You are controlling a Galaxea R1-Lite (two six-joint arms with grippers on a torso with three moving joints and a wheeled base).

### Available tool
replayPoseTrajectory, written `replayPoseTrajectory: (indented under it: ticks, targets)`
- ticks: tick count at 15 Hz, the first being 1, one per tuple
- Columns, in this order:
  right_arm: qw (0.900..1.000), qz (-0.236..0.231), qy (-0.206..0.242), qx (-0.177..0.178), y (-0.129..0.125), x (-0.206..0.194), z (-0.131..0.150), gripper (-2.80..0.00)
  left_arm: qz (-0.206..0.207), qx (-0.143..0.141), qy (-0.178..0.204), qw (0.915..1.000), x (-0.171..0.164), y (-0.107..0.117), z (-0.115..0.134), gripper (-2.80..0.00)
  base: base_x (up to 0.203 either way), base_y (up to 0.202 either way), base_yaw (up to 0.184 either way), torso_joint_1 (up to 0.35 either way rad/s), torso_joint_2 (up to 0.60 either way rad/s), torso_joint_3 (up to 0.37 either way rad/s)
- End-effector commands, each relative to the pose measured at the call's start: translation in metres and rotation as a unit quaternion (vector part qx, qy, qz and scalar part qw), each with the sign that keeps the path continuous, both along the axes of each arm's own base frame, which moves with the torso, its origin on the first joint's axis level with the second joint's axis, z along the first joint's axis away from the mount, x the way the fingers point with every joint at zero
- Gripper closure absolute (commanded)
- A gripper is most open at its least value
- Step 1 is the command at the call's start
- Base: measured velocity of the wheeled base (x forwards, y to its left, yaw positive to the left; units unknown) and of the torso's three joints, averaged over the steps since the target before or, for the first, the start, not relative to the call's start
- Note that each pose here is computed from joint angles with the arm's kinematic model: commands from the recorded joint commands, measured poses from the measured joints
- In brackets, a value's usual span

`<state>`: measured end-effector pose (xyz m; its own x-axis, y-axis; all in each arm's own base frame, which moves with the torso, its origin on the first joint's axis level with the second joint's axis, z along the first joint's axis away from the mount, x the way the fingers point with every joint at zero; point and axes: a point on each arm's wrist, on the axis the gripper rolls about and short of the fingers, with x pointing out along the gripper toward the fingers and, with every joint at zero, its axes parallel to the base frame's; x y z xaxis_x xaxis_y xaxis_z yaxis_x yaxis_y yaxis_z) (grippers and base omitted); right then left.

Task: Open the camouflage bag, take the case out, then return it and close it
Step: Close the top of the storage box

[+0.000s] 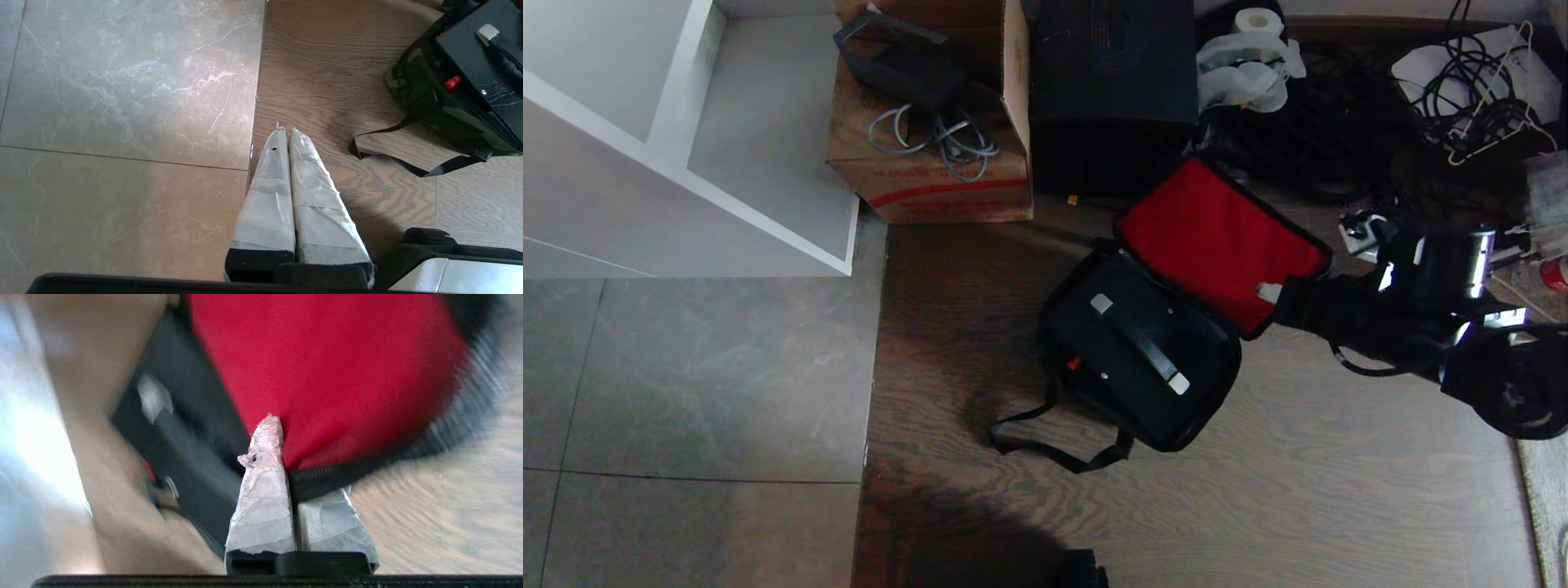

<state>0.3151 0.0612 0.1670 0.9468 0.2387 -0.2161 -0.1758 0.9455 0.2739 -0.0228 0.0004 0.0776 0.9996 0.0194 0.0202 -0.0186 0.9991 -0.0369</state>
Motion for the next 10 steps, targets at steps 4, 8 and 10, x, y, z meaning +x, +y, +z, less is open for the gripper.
replayPoseTrajectory:
  ticks: [4, 8, 10]
  targets:
    - [0.995, 0.072, 0.019, -0.067, 0.026, -0.027, -0.045, -2.80, 0.000, 0.000, 0.004, 1.0000, 0.001, 0.000, -0.002, 0.00, 0.000, 0.000, 0.000, 0.000, 0.00, 0.000]
    - [0.987, 0.138, 0.035, -0.076, 0.058, -0.047, -0.071, -2.80, 0.000, -0.001, 0.004, 1.0000, 0.001, 0.000, -0.003, 0.00, 0.000, 0.000, 0.000, 0.000, 0.00, 0.000]
    - [0.981, 0.170, 0.046, -0.079, 0.072, -0.061, -0.081, -2.80, 0.000, -0.001, 0.005, 1.0000, 0.001, 0.000, -0.003, 0.00, 0.000, 0.000, 0.000, 0.000, 0.00, 0.000]
